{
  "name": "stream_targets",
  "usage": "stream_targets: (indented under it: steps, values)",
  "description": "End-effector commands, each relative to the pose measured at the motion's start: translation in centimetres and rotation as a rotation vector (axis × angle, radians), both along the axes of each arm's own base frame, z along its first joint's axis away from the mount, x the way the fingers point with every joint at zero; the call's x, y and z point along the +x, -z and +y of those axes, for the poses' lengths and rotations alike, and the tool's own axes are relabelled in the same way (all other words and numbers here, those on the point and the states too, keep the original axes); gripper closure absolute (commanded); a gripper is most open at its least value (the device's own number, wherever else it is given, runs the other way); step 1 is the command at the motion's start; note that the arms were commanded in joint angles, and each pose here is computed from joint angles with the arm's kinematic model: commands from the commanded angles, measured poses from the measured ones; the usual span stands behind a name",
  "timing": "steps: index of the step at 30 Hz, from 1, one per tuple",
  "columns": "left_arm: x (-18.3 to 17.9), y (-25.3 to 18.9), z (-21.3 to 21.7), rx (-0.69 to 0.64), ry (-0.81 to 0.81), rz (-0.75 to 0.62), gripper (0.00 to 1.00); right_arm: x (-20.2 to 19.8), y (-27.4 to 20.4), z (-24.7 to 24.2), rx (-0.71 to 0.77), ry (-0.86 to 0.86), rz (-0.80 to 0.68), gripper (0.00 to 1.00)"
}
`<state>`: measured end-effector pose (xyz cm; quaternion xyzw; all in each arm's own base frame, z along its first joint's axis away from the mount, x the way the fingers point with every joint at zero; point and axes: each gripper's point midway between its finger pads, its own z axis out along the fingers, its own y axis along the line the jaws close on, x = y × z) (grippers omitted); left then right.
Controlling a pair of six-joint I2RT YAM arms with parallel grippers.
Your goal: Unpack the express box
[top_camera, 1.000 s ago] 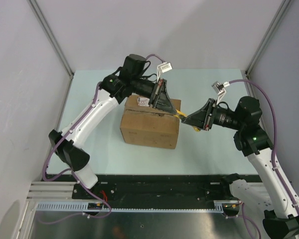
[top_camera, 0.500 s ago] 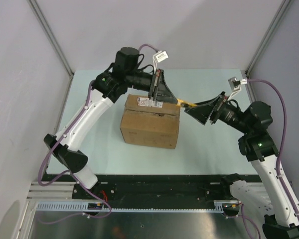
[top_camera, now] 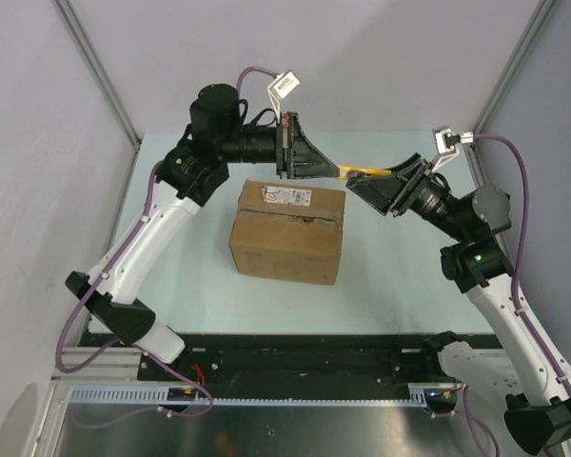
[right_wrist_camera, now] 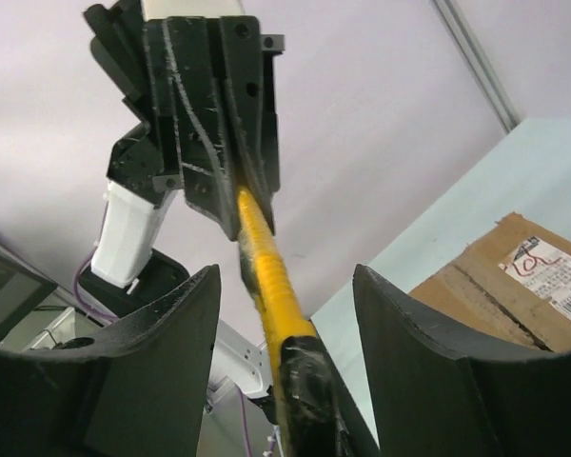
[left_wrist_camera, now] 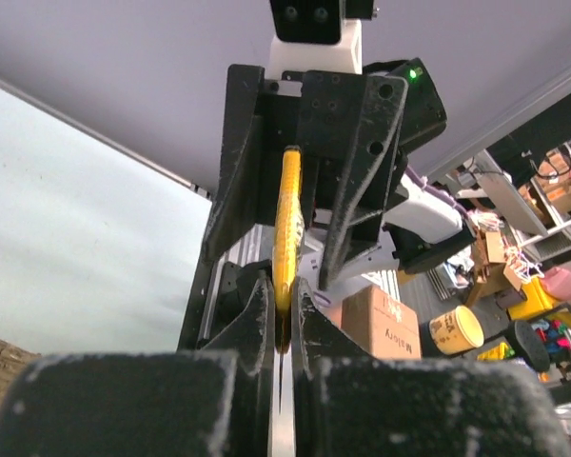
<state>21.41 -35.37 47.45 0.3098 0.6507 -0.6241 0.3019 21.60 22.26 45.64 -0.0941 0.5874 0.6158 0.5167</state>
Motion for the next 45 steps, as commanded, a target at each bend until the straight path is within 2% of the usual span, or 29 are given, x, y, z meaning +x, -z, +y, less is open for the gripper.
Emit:
stream_targets:
  steps: [1, 5, 7, 8, 10, 11, 13, 14, 16, 18, 19, 21, 22, 23, 25, 27, 30, 31, 32, 33, 34, 35, 36, 37, 39, 40, 41, 45]
  values:
    - [-1.1, -1.7, 0.6, -0.057, 0.019, -0.023, 1.0, -2.0, -4.3, -0.5, 0.081, -0.01, -0.147, 0.37]
    - [-1.3, -1.6, 0.6, -0.058, 0.031, -0.019, 1.0, -2.2, -4.8, -0.6, 0.091, -0.005, -0.173, 0.29]
    - [-1.3, -1.4, 0.6, -0.057, 0.028, -0.012, 1.0, -2.2, -5.0, -0.5, 0.098, -0.015, -0.178, 0.31]
    - [-1.3, -1.4, 0.6, -0.057, 0.029, -0.008, 1.0, -2.2, -4.9, -0.4, 0.098, -0.022, -0.173, 0.37]
    - [-1.3, -1.3, 0.5, -0.057, 0.031, -0.007, 1.0, -2.1, -4.6, -0.1, 0.094, -0.043, -0.153, 0.44]
    - [-1.2, -1.4, 0.6, -0.059, 0.028, -0.009, 1.0, -2.0, -4.5, -0.1, 0.092, -0.042, -0.152, 0.56]
    - [-1.2, -1.3, 0.6, -0.059, 0.025, -0.009, 1.0, -2.0, -4.3, 0.1, 0.087, -0.054, -0.144, 0.67]
    - [-1.3, -1.4, 0.6, -0.061, 0.025, -0.01, 1.0, -2.0, -4.2, 0.1, 0.085, -0.055, -0.142, 0.76]
    - [-1.1, -1.2, 0.5, -0.058, 0.023, -0.004, 1.0, -2.0, -4.1, 0.2, 0.083, -0.059, -0.136, 0.83]
    - [-1.2, -1.1, 0.5, -0.057, 0.031, -0.002, 1.0, -1.9, -4.0, 0.2, 0.08, -0.057, -0.13, 0.96]
    - [-1.2, -1.0, 0.5, -0.056, 0.032, -0.002, 1.0, -1.8, -3.8, 0.2, 0.075, -0.053, -0.126, 1.0]
    - [-1.1, -0.8, 0.6, -0.054, 0.028, -0.002, 0.97, -1.6, -3.8, 0.1, 0.075, -0.037, -0.123, 1.0]
    - [-1.0, -0.6, 0.7, -0.051, 0.026, -0.001, 0.63, -1.5, -3.6, 0.1, 0.071, -0.03, -0.113, 1.0]
    - [-0.7, -0.5, 0.9, -0.05, 0.013, -0.003, 0.42, -1.3, -3.6, 0.0, 0.066, -0.016, -0.117, 1.0]
    - [0.1, -0.2, 1.4, -0.046, -0.033, -0.018, 0.1, -0.6, -2.9, -0.1, 0.049, 0.012, -0.092, 1.0]
    - [1.5, -0.7, 3.0, -0.055, -0.121, -0.066, 0.01, 0.1, -2.6, -0.5, 0.024, 0.064, -0.097, 1.0]
    - [5.7, -0.8, 7.7, -0.062, -0.449, -0.061, 0.0, 2.0, -0.7, -1.2, -0.039, 0.159, -0.058, 1.0]
    - [8.9, 1.8, 9.8, -0.023, -0.651, -0.021, 0.01, 2.7, 0.5, -1.4, -0.07, 0.191, -0.024, 1.0]
    - [10.0, 2.5, 12.2, -0.013, -0.771, -0.023, 0.03, 3.3, 1.1, -1.7, -0.09, 0.224, -0.011, 1.0]
    - [9.2, 2.3, 14.3, -0.011, -0.861, -0.088, 0.06, 4.4, 2.1, -2.3, -0.123, 0.287, 0.008, 1.0]
    - [10.1, 5.8, 16.0, 0.056, -0.967, -0.068, 0.19, 5.4, 3.0, -2.5, -0.147, 0.321, 0.03, 1.0]
    - [10.8, 7.2, 18.1, 0.088, -1.098, -0.07, 0.27, 6.2, 3.6, -2.8, -0.163, 0.355, 0.042, 1.0]
    - [9.8, 7.5, 19.6, 0.083, -1.154, -0.078, 0.36, 7.3, 4.3, -3.4, -0.187, 0.414, 0.051, 1.0]
    - [9.8, 11.4, 20.5, 0.151, -1.197, -0.033, 0.57, 8.6, 5.2, -3.5, -0.209, 0.445, 0.073, 1.0]
    - [9.1, 14.0, 21.3, 0.194, -1.225, -0.009, 0.75, 10.5, 5.9, -4.0, -0.228, 0.512, 0.081, 1.0]
    - [8.4, 16.1, 21.5, 0.224, -1.219, 0.016, 0.91, 11.3, 6.3, -4.0, -0.247, 0.527, 0.079, 1.0]
    - [7.7, 17.3, 21.6, 0.25, -1.209, 0.032, 0.97, 12.6, 7.5, -3.8, -0.272, 0.538, 0.1, 1.0]
    - [5.2, 20.5, 20.7, 0.328, -1.087, 0.023, 1.0, 15.3, 8.9, -3.6, -0.311, 0.575, 0.109, 1.0]
